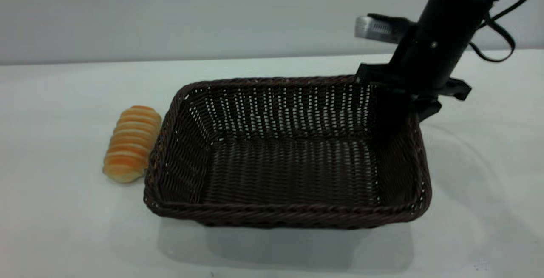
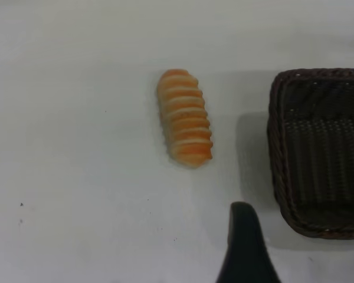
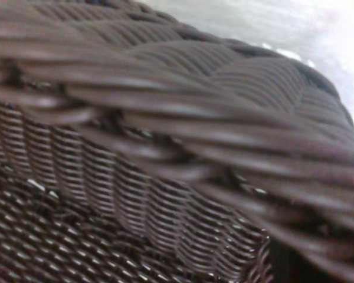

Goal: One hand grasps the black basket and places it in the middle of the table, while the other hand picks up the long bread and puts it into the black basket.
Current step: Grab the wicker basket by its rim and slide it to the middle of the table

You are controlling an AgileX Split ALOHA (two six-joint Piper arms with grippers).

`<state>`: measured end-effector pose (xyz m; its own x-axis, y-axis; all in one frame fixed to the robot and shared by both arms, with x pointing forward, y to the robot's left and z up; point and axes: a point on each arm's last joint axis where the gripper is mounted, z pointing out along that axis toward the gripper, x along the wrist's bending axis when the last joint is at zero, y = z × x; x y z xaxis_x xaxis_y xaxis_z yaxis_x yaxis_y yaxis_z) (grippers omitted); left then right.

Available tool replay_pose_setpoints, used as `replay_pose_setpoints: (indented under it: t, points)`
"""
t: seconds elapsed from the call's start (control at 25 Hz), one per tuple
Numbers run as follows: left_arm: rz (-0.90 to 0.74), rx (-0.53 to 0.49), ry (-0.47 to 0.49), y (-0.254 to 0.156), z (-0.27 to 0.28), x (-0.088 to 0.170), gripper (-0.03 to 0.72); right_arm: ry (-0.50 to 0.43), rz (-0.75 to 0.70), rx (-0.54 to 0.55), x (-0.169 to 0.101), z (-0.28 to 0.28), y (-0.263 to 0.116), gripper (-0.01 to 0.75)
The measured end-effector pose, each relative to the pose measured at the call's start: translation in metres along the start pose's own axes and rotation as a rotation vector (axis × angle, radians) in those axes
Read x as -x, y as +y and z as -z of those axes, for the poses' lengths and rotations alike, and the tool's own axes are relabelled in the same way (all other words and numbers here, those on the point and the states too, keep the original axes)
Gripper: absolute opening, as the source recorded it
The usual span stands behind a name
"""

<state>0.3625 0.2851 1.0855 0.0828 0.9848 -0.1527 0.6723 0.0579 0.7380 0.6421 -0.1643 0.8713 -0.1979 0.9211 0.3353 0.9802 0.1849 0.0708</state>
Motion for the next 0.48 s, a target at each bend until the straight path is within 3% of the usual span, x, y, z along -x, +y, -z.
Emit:
replay_pose_setpoints:
  t: [0.16,0.48]
  points:
    - [-0.007,-0.004,0.0,0.0,0.0,0.0,0.532,-0.011,0.01,-0.006,0.002,-0.002,0.001,0.183]
    - [-0.026,-0.008,0.016,-0.001,0.0,-0.002,0.532,-0.067,0.064,-0.003,0.001,0.017,0.015,0.498]
